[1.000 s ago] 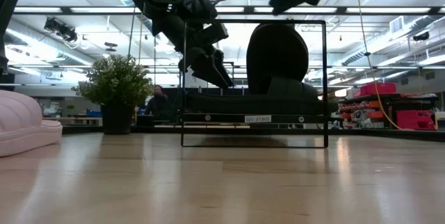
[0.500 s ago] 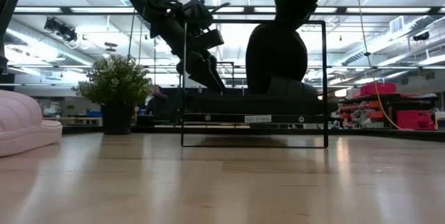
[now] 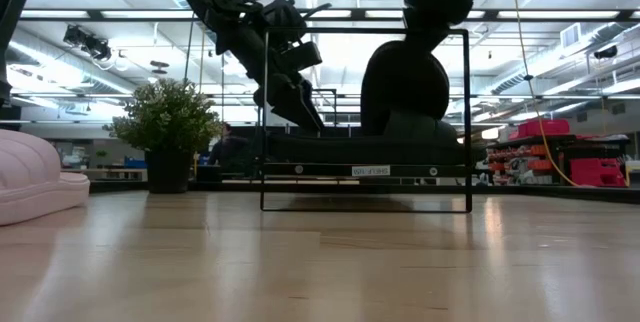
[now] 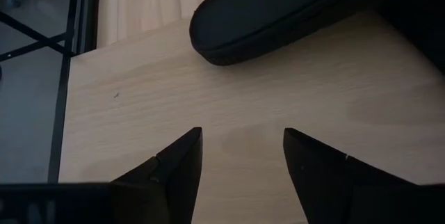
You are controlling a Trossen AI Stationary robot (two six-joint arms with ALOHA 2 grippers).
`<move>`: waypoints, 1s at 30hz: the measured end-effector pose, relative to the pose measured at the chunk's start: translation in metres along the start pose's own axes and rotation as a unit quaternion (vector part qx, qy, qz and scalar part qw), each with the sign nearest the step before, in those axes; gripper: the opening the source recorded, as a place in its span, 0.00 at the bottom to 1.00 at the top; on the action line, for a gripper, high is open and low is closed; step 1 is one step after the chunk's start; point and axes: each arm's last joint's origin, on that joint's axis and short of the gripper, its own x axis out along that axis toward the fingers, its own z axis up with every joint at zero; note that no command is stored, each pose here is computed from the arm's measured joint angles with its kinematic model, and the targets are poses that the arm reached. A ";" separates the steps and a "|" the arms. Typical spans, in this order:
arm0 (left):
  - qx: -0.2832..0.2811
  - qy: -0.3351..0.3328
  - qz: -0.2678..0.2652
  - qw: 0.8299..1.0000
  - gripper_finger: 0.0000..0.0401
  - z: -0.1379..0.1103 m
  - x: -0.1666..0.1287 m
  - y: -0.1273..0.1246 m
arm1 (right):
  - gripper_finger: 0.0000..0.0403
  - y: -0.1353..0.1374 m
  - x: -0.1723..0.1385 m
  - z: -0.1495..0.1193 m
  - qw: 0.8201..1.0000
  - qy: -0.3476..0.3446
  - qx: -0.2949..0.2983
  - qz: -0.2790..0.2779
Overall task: Pick and place slides into the shelf
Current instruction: Put the black slipper on the shelf
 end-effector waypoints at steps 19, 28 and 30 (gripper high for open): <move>-0.003 0.007 -0.005 1.000 0.50 -0.001 0.000 -0.001 | 0.02 -0.017 0.008 0.000 1.000 0.018 0.001 -0.012; -0.017 0.014 -0.009 1.000 0.50 -0.001 -0.007 -0.002 | 0.02 -0.025 -0.036 0.021 0.997 -0.011 -0.062 -0.041; -0.020 0.006 -0.003 1.000 0.50 0.002 -0.014 -0.001 | 0.02 -0.031 -0.051 0.031 0.996 -0.033 -0.072 -0.039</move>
